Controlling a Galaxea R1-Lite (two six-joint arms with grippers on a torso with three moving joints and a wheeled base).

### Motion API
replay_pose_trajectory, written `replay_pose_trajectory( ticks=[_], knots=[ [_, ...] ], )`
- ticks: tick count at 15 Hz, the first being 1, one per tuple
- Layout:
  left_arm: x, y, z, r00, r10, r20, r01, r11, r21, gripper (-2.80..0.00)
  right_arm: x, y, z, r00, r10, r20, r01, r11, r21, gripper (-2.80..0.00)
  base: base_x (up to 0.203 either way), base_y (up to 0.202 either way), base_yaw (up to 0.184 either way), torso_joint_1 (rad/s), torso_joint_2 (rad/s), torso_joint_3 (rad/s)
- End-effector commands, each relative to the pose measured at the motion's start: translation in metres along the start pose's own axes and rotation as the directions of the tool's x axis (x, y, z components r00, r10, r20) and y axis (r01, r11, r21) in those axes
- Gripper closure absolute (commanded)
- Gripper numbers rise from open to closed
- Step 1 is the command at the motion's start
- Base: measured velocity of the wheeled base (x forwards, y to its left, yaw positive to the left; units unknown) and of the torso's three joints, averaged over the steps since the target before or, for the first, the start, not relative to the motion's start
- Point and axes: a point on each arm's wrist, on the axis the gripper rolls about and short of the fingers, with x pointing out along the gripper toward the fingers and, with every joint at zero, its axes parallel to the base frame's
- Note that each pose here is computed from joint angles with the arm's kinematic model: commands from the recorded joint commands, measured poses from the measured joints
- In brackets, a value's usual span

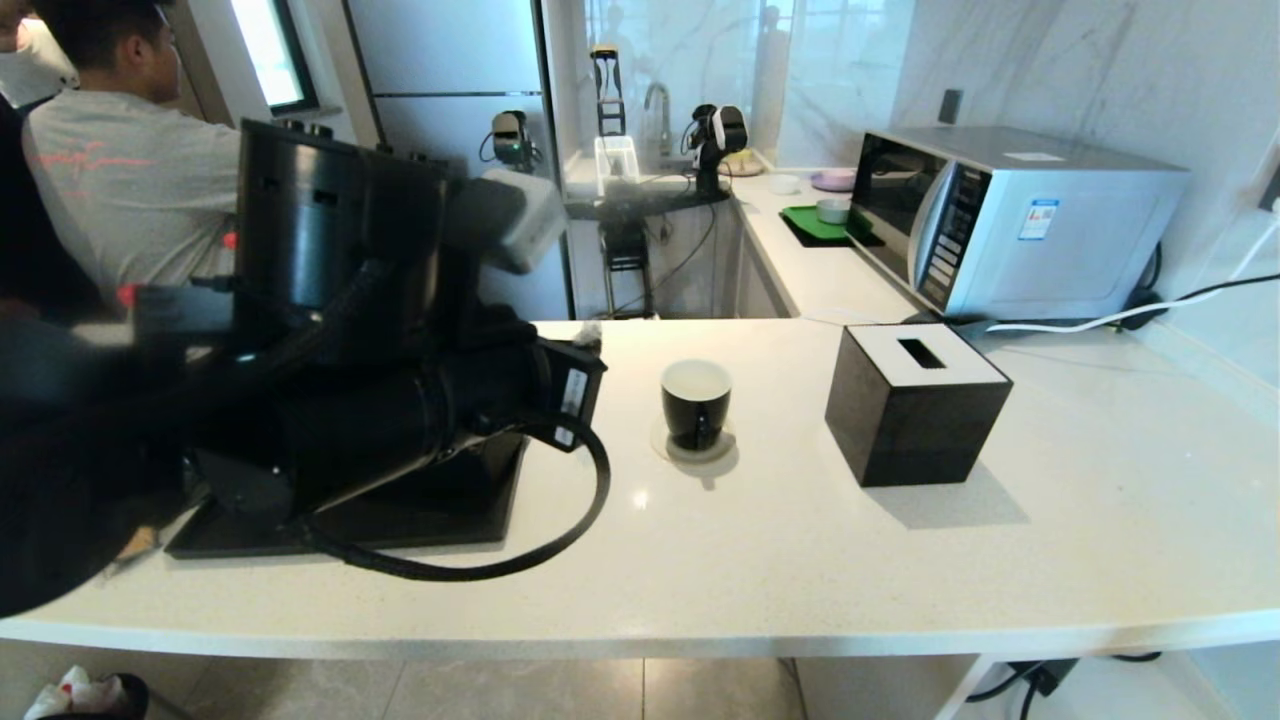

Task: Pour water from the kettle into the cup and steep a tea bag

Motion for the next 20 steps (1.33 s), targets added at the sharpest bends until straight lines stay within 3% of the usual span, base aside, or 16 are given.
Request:
replay_pose_trajectory(
  ticks=[1, 4, 7, 12, 13, 14, 20],
  knots=[
    [0.004, -0.001, 0.003, 1.0, 0.003, 0.005, -0.003, 1.0, -0.003, 0.0, 0.038, -0.008, 0.007, 0.994, 0.067, -0.088, -0.066, 0.998, 0.005, 0.0, 0.0, 0.0, 0.0, 0.0, 0.0, 0.0],
    [0.008, -0.003, 0.004, 1.0, 0.003, 0.005, -0.003, 1.0, -0.002, 0.0, 0.062, -0.011, 0.015, 0.97, 0.224, -0.098, -0.228, 0.973, -0.035, 0.0, 0.0, 0.0, 0.0, 0.0, 0.0, 0.0],
    [0.015, -0.005, 0.006, 1.0, 0.001, 0.003, -0.001, 1.0, 0.001, 0.0, 0.079, -0.013, 0.014, 0.949, 0.29, -0.125, -0.298, 0.953, -0.049, 0.0, 0.0, 0.0, 0.0, 0.0, 0.0, 0.0],
    [0.027, -0.01, 0.012, 1.0, -0.001, 0.011, 0.001, 1.0, 0.0, 0.0, 0.112, 0.001, 0.012, 0.885, 0.441, -0.148, -0.451, 0.892, -0.038, 0.0, 0.0, 0.0, 0.0, 0.0, 0.0, 0.0],
    [0.029, -0.01, 0.011, 1.0, 0.0, 0.006, 0.0, 1.0, 0.002, 0.0, 0.12, 0.004, 0.012, 0.874, 0.463, -0.148, -0.473, 0.88, -0.038, -0.29, 0.0, 0.0, 0.0, 0.0, 0.0, 0.0],
    [0.031, -0.011, 0.011, 1.0, 0.001, 0.003, -0.001, 1.0, 0.001, 0.0, 0.127, 0.007, 0.012, 0.865, 0.48, -0.145, -0.49, 0.871, -0.039, -2.8, 0.0, 0.0, 0.0, 0.0, 0.0, 0.0],
    [0.034, -0.014, 0.013, 1.0, -0.003, 0.009, 0.003, 1.0, 0.001, 0.0, 0.164, 0.032, 0.01, 0.799, 0.59, -0.115, -0.598, 0.799, -0.058, -2.8, 0.0, 0.0, 0.0, 0.0, 0.0, 0.0]
  ],
)
